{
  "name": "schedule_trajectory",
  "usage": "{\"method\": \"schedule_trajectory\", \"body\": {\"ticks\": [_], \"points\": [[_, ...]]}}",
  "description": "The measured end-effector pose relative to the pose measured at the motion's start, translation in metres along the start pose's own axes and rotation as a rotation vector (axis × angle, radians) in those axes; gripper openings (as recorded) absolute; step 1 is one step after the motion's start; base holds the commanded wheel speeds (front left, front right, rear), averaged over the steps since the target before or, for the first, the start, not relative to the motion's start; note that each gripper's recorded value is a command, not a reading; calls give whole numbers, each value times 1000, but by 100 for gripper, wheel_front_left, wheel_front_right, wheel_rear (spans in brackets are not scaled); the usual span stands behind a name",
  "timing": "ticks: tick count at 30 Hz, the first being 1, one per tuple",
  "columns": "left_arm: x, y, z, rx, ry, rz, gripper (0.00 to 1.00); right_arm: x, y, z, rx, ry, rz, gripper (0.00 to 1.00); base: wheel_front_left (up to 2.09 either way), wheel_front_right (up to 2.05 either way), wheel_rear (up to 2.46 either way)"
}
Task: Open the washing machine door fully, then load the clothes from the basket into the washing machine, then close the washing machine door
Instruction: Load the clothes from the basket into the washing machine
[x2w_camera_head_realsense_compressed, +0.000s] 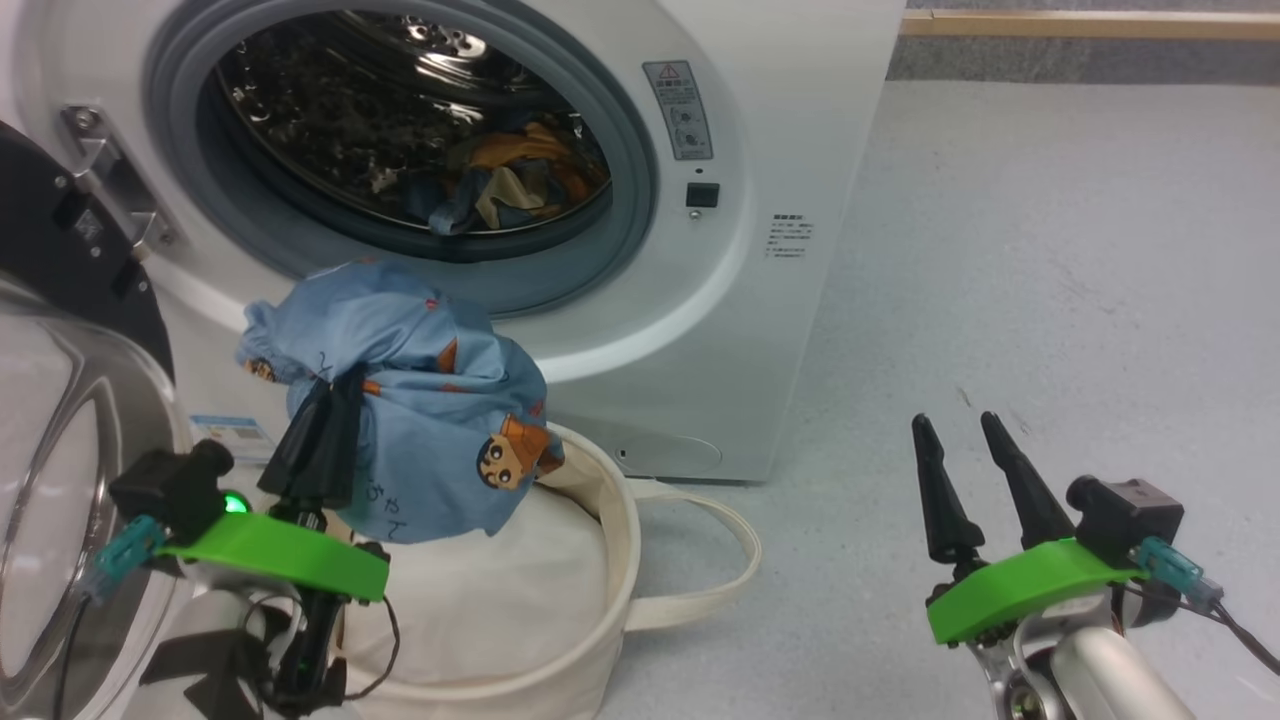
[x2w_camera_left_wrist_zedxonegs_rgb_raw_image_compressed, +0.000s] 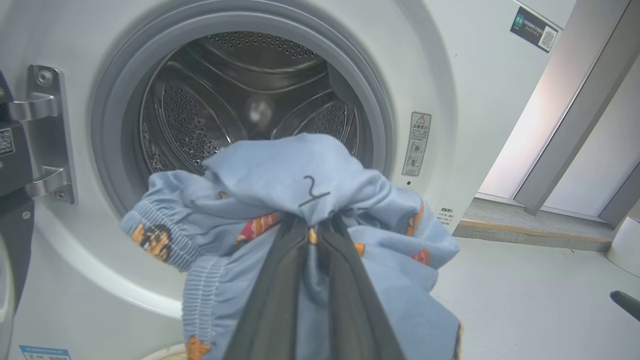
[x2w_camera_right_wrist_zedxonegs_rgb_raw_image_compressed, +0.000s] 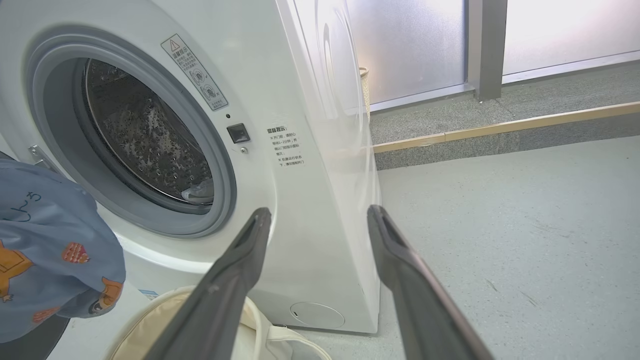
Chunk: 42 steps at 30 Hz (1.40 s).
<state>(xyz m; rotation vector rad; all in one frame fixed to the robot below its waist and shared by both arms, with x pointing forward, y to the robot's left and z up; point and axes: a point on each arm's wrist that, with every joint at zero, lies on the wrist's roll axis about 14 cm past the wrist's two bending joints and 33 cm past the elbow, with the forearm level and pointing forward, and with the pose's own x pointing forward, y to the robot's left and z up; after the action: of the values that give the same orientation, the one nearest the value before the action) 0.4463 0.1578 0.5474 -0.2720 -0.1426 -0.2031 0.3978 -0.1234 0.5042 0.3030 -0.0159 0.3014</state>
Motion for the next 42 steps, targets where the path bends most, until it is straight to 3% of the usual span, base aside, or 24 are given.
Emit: {"method": "schedule_trajectory", "body": {"ticks": [14, 23, 39, 42], "points": [[48, 8, -18, 9, 49, 14, 0, -6, -20, -15, 9, 42, -58, 100, 0, 0, 0], [122, 12, -28, 26, 67, -5, 0, -1, -46, -26, -7, 71, -117, 100, 0, 0, 0], [234, 34, -106, 85, 143, -13, 0, -11, -118, -71, -67, 200, -307, 100, 0, 0, 0], [251, 42, -93, 103, 68, 10, 0, -13, -124, -74, -75, 212, -328, 100, 0, 0, 0]]}}
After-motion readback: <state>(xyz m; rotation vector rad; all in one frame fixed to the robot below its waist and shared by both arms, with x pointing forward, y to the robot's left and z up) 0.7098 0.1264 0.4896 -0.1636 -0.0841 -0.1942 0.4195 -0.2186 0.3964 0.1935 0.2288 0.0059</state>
